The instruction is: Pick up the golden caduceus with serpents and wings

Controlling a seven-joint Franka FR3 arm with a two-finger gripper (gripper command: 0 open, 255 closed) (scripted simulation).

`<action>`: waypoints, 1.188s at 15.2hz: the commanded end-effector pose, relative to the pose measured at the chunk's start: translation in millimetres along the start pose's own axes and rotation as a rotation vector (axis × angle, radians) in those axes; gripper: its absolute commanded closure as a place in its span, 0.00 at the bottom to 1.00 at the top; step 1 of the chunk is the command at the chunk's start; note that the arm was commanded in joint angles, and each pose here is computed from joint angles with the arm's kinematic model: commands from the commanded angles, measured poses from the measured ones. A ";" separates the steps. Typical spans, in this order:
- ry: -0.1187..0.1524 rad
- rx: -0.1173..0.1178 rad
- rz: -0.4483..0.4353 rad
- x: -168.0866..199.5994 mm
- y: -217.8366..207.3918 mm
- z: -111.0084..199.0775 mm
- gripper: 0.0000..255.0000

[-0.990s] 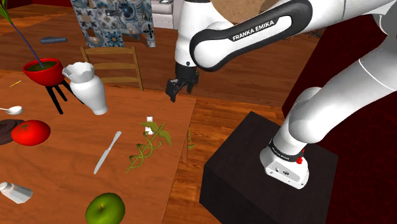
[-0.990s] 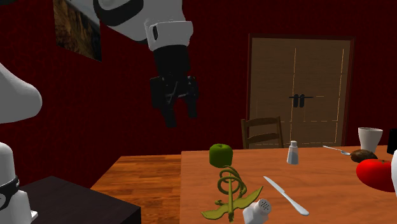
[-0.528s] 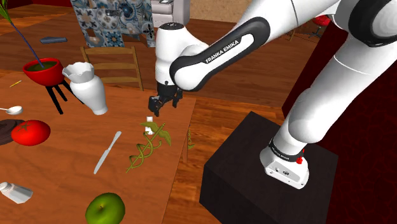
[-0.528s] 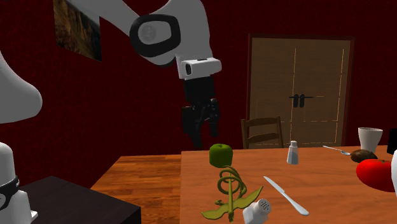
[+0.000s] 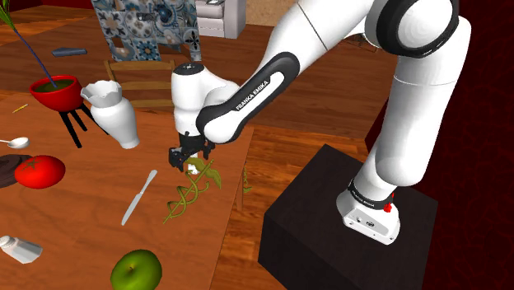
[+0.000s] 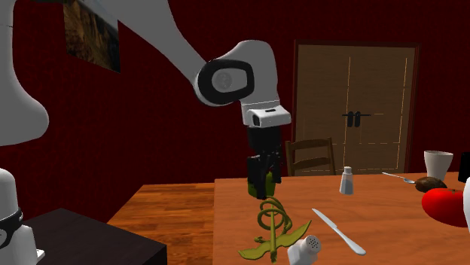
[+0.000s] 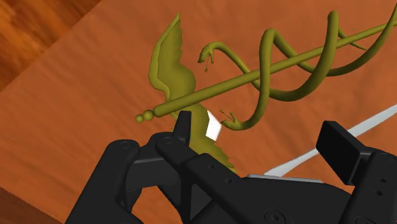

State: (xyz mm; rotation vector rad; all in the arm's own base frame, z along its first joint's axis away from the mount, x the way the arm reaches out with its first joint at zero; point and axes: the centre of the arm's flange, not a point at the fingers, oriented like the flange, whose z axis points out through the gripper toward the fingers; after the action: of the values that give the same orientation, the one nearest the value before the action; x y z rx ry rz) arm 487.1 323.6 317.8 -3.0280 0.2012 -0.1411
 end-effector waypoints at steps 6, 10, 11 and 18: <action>-0.008 0.001 0.019 5.9 -20.3 46.9 0.00; -0.008 0.001 0.019 4.3 -18.3 65.6 0.00; -0.008 0.001 0.019 4.3 -18.3 65.6 0.00; -0.008 0.001 0.019 4.3 -18.2 65.7 1.00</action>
State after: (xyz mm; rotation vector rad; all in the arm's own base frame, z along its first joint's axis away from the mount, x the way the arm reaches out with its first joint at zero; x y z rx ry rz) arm 500.4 347.3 255.7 -3.0241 0.2290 -0.1285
